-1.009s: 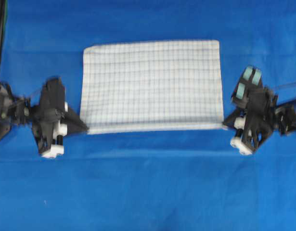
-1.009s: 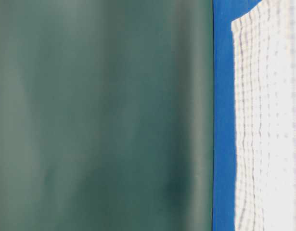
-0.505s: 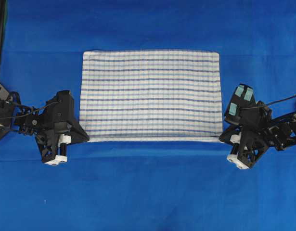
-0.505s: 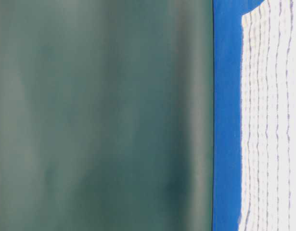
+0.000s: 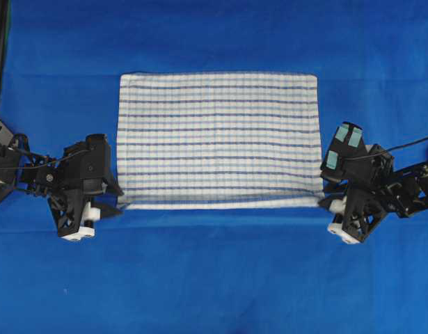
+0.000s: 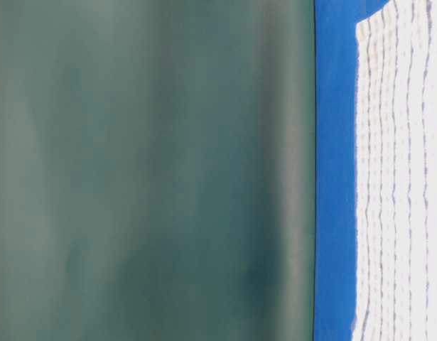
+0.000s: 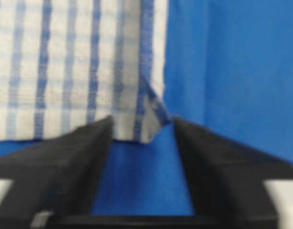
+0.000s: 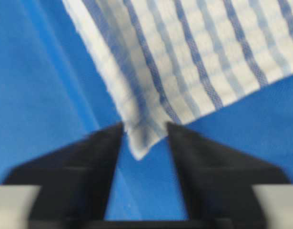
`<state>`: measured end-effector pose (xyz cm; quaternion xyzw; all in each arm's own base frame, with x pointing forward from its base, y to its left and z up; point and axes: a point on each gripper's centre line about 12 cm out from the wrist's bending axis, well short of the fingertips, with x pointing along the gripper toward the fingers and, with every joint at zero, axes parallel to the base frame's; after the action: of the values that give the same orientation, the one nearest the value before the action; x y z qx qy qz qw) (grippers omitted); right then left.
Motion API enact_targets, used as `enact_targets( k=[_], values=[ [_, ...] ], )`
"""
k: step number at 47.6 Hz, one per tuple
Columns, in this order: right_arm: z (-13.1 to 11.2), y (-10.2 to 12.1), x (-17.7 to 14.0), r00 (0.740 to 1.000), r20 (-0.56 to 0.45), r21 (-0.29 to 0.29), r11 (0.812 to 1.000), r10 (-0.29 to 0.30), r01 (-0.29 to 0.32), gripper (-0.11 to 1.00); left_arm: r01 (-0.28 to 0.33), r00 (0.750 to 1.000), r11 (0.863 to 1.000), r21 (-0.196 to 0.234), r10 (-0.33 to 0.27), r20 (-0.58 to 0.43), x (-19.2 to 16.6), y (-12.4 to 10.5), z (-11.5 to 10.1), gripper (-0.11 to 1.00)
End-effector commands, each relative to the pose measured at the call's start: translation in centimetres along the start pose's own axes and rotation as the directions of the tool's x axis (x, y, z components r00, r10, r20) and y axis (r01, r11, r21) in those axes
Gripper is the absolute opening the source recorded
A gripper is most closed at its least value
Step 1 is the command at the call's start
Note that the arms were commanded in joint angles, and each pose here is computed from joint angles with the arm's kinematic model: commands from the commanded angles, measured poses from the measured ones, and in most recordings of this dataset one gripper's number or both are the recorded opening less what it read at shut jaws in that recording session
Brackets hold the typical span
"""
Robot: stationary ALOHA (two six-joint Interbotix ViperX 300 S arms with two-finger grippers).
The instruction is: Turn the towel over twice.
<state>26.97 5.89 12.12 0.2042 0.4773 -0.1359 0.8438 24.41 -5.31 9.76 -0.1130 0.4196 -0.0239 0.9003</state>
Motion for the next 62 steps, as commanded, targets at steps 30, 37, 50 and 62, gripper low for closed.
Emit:
enact_targets(
  k=[30,37,50,62],
  values=[
    [7.6,-0.4,-9.9,0.904,0.424,-0.216,0.976,0.06,0.037,0.63,-0.045,0.905,0.997,0.069,0.012,0.426,-8.9,1.7,7.9,0.81],
    [8.3,-2.0,-12.3,0.849,0.525,-0.242,0.967,0.061,0.081,0.63,-0.131,0.845,0.986,0.104,0.057,0.532,-11.9,3.0,8.7,0.81],
    [8.7,-5.1,-16.8,0.733,0.678,-0.216,0.967,0.048,0.137,0.63,-0.239,0.741,0.969,0.07,0.135,0.658,-16.0,4.8,8.5,0.81],
    [8.6,-5.6,-17.1,0.722,0.69,-0.211,0.968,0.049,0.136,0.63,-0.252,0.735,0.966,0.061,0.15,0.661,-16.3,5.1,8.2,0.81]
  ],
)
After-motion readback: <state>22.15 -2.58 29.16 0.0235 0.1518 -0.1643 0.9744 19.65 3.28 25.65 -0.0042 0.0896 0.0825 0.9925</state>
